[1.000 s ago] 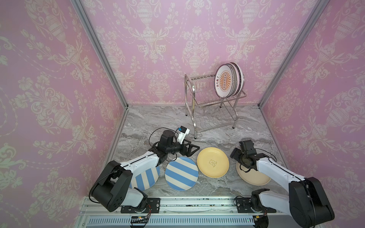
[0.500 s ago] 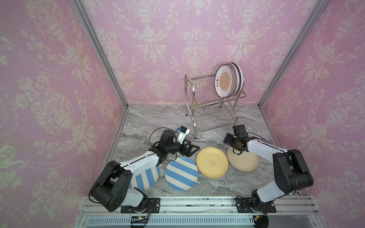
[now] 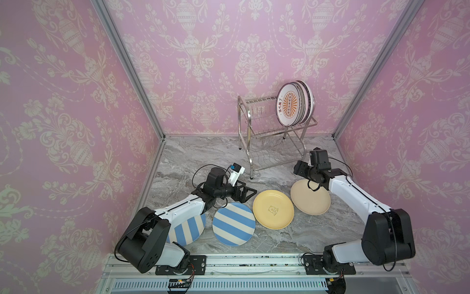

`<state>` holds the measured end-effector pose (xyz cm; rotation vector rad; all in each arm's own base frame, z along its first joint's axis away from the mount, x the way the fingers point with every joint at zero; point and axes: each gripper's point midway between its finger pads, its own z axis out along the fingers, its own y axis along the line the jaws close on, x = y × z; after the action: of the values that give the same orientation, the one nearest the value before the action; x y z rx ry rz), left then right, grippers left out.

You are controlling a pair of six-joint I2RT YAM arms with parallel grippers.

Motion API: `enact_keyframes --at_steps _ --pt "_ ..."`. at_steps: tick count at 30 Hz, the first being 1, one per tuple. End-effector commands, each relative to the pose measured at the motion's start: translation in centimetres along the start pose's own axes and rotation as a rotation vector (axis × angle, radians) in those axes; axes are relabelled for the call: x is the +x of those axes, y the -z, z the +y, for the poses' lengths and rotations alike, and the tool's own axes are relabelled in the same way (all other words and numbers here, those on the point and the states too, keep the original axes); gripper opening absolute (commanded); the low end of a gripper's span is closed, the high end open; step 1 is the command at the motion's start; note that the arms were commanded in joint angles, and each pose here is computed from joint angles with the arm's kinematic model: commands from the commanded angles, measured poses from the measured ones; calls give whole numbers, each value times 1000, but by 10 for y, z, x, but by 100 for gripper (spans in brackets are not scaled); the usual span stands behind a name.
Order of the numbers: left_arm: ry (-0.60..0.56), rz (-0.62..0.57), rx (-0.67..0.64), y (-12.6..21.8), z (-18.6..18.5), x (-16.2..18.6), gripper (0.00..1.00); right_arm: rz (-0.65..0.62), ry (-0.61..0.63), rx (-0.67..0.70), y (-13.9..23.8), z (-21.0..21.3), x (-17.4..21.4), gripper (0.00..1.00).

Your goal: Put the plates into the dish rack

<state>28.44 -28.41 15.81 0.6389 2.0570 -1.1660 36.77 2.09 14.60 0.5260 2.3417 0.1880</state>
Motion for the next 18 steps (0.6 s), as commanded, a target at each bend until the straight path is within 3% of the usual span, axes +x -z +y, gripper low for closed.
enact_keyframes --at_steps 1,4,10,14,18 --pt "-42 -29 -5 -4 -1 -15 99 46 -93 130 18 -62 35 83" --pt "-45 -29 -55 -3 9 -16 99 28 -200 172 31 -97 49 83" --pt "-62 -66 -61 1 12 -38 99 -17 -286 253 52 -135 68 84" --pt "-48 -75 -69 2 19 -42 99 23 -370 212 42 -143 86 84" --pt "-31 -78 -62 2 20 -43 99 69 -438 138 26 -143 102 73"
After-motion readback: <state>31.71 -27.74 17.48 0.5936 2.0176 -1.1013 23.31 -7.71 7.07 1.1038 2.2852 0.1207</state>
